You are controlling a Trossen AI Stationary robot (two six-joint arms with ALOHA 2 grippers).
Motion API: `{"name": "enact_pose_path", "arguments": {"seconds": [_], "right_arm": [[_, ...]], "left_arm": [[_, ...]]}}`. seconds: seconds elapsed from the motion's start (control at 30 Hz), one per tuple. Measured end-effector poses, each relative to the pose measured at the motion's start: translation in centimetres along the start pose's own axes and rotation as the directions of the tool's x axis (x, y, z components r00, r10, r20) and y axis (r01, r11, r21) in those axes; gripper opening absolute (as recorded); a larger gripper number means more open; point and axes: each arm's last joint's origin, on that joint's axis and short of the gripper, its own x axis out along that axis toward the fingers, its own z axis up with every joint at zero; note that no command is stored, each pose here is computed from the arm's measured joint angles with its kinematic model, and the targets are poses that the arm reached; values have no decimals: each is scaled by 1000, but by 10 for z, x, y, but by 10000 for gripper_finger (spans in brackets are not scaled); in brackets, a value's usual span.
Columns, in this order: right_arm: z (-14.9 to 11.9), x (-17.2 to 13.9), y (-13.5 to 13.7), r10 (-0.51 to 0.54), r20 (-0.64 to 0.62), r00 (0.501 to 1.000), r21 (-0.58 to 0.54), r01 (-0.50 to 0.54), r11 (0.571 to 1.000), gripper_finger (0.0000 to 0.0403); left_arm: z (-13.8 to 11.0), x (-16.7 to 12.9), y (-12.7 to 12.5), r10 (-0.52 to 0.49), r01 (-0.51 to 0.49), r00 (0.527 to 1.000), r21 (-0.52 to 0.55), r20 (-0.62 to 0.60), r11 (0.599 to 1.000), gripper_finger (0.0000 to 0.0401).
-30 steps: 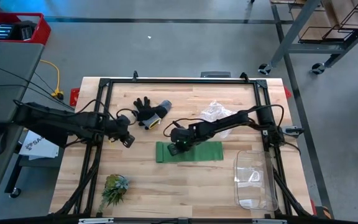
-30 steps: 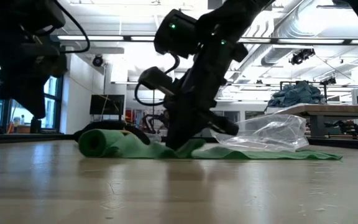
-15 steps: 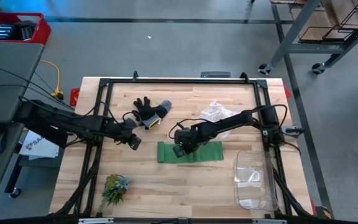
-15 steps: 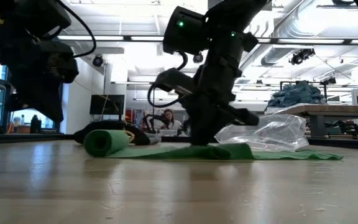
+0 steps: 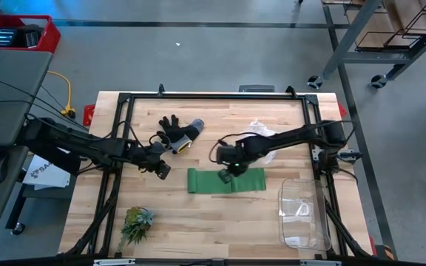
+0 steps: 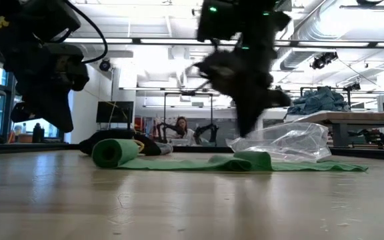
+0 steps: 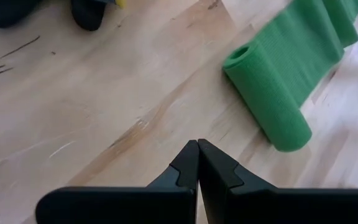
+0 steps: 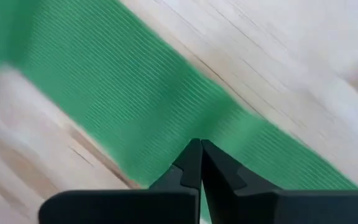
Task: Roll bandage
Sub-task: Roll the green bandage
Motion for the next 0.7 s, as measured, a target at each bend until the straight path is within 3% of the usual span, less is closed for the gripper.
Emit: {"name": "enact_pose_path", "arguments": {"seconds": [0.1,0.2,0.43,0.6,0.7], "right_arm": [[-22,0,-18,-60,-63,996,15,61,998,0],[-43,2,-37,-45,-87,995,91,53,994,0],[-63,10,-59,111,14,994,246,-111,963,0],[-73,22,-70,68,-11,998,278,-63,959,0],[-80,23,-80,-19,-71,997,286,38,957,0]], "left_arm": [[0,0,0,1,-1,1000,4,3,1000,0],[0,0,0,0,0,1000,7,5,1000,0],[0,0,0,0,0,1000,6,9,1000,0],[1,0,0,0,0,1000,-2,9,1000,0],[1,0,0,1,-1,1000,-20,10,1000,0]]}}
